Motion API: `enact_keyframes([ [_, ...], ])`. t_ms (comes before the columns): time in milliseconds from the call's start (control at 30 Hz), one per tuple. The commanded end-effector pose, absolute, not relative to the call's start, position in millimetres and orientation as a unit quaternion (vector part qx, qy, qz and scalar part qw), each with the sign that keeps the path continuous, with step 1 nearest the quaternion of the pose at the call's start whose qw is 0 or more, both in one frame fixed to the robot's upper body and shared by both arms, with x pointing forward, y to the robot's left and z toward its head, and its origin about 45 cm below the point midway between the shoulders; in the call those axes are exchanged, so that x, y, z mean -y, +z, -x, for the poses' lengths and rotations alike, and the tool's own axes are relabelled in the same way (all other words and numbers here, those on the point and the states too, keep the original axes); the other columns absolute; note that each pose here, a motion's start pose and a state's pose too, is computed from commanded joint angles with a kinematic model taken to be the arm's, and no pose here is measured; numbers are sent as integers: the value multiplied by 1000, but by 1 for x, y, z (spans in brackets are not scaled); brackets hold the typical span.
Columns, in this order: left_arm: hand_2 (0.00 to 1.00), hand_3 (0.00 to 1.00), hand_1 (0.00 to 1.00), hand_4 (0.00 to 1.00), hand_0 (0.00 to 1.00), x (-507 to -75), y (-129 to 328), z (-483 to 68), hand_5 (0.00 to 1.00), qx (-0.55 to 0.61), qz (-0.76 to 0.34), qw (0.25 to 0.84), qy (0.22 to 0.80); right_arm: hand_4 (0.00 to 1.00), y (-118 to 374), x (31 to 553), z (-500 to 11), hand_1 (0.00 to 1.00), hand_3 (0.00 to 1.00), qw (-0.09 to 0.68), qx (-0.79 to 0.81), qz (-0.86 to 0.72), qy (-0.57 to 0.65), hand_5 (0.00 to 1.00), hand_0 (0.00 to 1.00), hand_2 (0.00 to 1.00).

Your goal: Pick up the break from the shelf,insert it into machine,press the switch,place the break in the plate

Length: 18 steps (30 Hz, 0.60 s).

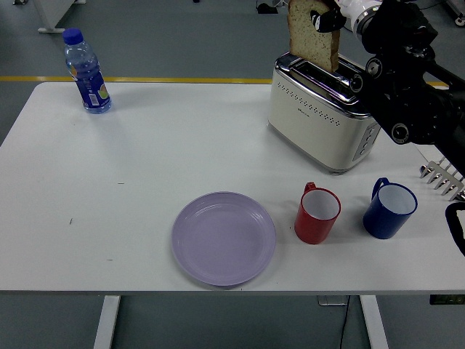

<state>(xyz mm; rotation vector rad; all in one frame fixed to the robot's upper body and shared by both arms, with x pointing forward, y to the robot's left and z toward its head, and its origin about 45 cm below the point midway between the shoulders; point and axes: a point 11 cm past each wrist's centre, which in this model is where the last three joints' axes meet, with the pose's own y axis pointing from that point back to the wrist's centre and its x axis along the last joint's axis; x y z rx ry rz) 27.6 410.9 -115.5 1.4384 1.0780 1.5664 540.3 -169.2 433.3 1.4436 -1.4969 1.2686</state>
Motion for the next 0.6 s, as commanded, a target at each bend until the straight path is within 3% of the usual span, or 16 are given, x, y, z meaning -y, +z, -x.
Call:
enact_keyframes([
  [600, 640, 676, 586, 430, 686, -408, -116, -30, 998, -423, -555, 371, 613, 466, 484, 218, -500, 194, 416, 203, 663, -593, 410, 2, 130, 315],
])
